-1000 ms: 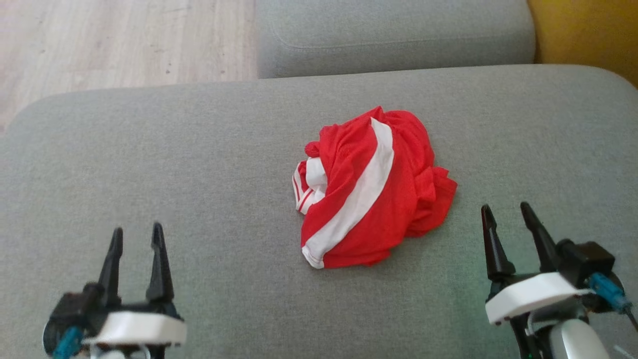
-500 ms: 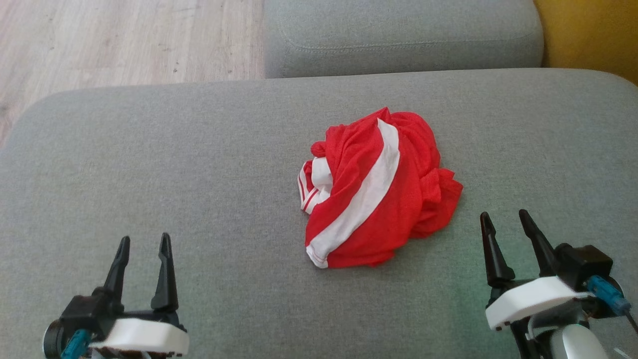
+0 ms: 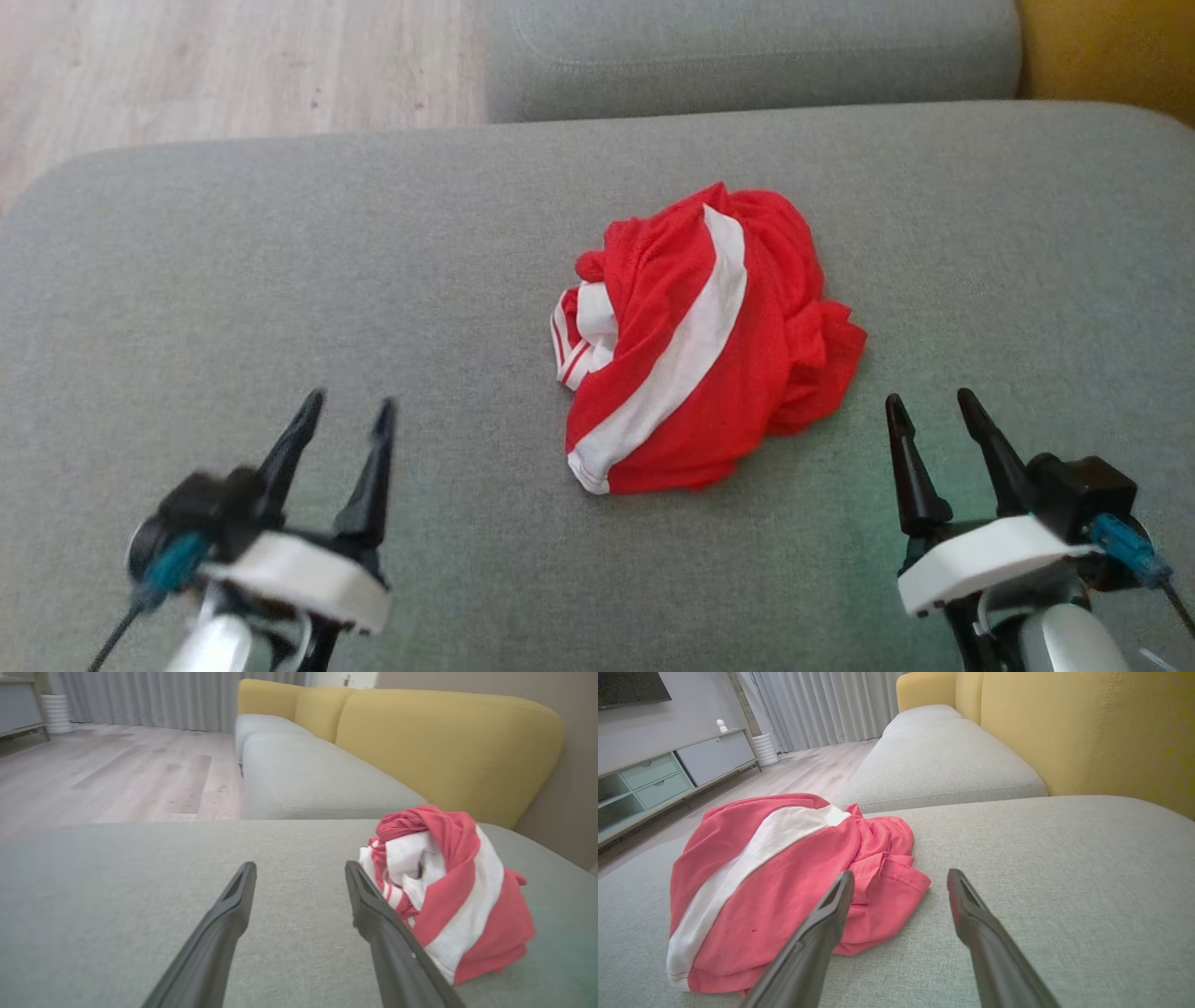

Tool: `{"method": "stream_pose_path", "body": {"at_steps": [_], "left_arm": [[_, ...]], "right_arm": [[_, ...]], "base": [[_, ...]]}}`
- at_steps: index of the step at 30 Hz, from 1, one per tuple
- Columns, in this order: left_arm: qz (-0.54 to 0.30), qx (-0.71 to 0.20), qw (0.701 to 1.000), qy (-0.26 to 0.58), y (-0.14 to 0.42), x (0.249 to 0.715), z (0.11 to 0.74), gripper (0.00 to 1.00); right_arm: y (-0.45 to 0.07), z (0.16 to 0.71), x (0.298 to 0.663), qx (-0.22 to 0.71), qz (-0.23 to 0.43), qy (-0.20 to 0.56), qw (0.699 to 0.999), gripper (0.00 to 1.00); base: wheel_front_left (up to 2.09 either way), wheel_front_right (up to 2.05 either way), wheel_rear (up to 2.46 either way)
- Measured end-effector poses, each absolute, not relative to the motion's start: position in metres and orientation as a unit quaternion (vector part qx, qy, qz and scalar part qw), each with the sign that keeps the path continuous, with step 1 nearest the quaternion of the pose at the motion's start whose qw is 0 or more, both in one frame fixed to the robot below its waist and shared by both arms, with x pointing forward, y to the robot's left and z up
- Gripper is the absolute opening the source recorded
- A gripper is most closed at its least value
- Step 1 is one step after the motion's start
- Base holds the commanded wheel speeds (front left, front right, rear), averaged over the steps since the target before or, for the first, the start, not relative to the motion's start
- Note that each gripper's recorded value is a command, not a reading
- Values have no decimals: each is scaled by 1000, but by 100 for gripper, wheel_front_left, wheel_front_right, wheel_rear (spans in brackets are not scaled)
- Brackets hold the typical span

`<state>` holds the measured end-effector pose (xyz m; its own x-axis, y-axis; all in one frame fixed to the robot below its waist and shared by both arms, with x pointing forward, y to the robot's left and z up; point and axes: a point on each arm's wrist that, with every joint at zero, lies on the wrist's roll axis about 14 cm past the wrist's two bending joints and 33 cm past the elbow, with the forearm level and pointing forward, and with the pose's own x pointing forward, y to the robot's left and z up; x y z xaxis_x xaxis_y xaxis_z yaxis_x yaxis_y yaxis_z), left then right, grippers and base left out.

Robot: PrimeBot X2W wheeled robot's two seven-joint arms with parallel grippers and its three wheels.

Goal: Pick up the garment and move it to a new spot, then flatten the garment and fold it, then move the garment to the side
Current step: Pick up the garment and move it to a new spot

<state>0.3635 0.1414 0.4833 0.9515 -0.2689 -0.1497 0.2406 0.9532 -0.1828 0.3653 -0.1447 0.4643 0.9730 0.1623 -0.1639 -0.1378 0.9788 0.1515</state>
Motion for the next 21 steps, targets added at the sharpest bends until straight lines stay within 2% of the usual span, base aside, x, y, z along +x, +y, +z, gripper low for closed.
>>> {"method": "stream_pose_path", "body": {"at_steps": [6,11,15,21], "left_arm": [[-237,-51,963,115,85,377,490,100],[-314,-65,935,153,20,374,478,100],[-341,-58,919,188,-8,374,461,100],[-347,-57,909,223,-22,376,442,100]], "right_arm": [[-147,456,370,82,70,95,990,100],[-150,449,378,83,64,103,989,100],[-153,449,384,81,59,102,990,100],[-162,447,384,77,47,106,990,100]], "base": [[0,0,0],[0,0,0],[0,0,0],[0,0,0]]}}
